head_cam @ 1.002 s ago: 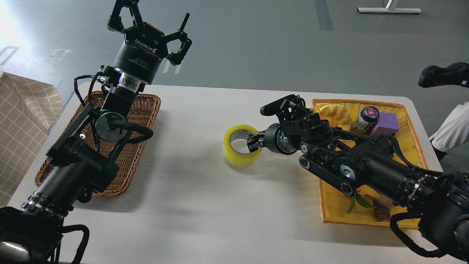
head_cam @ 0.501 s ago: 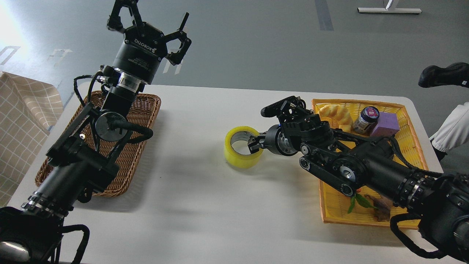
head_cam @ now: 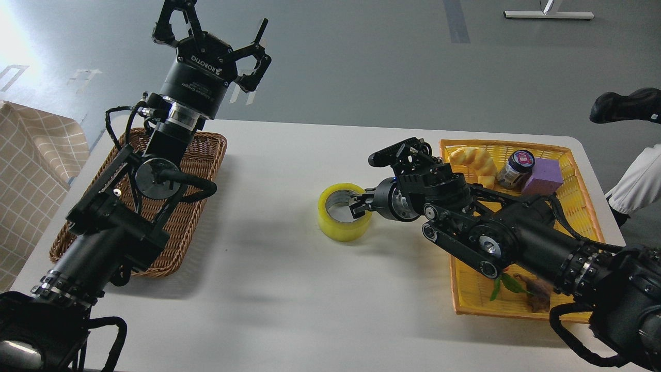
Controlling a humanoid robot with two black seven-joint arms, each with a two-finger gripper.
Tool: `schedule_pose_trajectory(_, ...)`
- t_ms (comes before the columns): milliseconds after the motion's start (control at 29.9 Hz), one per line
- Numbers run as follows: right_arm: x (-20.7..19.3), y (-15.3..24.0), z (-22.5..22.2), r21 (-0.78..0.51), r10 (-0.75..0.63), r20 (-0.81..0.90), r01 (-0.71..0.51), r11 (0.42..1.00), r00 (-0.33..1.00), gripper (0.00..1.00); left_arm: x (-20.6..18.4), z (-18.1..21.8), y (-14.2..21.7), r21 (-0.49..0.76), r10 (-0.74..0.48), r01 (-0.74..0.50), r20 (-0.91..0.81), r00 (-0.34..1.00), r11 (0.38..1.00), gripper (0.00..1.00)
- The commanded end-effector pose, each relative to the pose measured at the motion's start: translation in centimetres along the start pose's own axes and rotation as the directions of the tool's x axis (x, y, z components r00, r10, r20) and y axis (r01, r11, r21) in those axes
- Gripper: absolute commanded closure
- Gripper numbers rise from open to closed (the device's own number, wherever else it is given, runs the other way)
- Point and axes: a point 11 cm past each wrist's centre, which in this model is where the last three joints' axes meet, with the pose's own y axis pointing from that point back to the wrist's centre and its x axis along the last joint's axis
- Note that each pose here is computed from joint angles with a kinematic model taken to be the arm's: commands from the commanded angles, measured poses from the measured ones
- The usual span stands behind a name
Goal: Place and transfer tape with both arms
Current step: 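Lower the tape roll onto the table and open the right gripper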
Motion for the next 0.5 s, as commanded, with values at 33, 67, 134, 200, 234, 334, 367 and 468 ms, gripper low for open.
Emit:
schedule_pose_trajectory(33, 0.2, 0.1, 0.0, 0.002, 0.004, 0.003, -0.004, 1.0, 1.0, 0.39, 0.0, 0.0, 0.0, 0.0, -0.001, 0.001, 0.001, 1.0, 1.0, 0.02)
schedule_pose_trajectory(67, 0.3, 0.1, -0.1, 0.004, 0.007, 0.004, -0.007, 1.0, 1.0, 0.35, 0.0, 0.0, 0.0, 0.0, -0.001, 0.001, 0.001, 1.0, 1.0, 0.02)
schedule_pose_trajectory(134, 1.0, 0.4, -0.3, 0.015, 0.023, 0.013, -0.023, 1.0, 1.0, 0.19, 0.0, 0.0, 0.0, 0.0, -0.001, 0.001, 0.001, 1.0, 1.0, 0.02)
schedule_pose_trajectory(200, 1.5, 0.6, -0.3, 0.021, 0.037, 0.028, -0.037, 0.999, 0.999, 0.13, 0.0, 0.0, 0.0, 0.0, -0.001, 0.001, 0.001, 1.0, 1.0, 0.02)
schedule_pose_trajectory(234, 1.8, 0.6, -0.4, 0.024, 0.042, 0.032, -0.043, 0.999, 0.999, 0.12, 0.0, 0.1, 0.0, 0.0, 0.0, 0.0, 0.001, 1.0, 1.0, 0.02)
schedule_pose_trajectory(334, 3.3, 1.4, -1.2, 0.054, 0.084, 0.043, -0.087, 0.995, 0.996, 0.05, 0.0, 0.2, 0.0, 0.001, 0.0, 0.0, 0.005, 1.0, 1.0, 0.02)
schedule_pose_trajectory(367, 3.7, 1.6, -1.4, 0.063, 0.096, 0.048, -0.099, 0.993, 0.994, 0.04, 0.1, 0.1, 0.1, 0.001, 0.001, -0.001, 0.005, 1.0, 1.0, 0.02)
schedule_pose_trajectory(468, 5.3, 2.7, -3.0, 0.118, 0.147, 0.059, -0.153, 0.981, 0.987, 0.02, 0.1, 0.1, 0.1, 0.002, 0.001, -0.001, 0.005, 1.0, 1.0, 0.02)
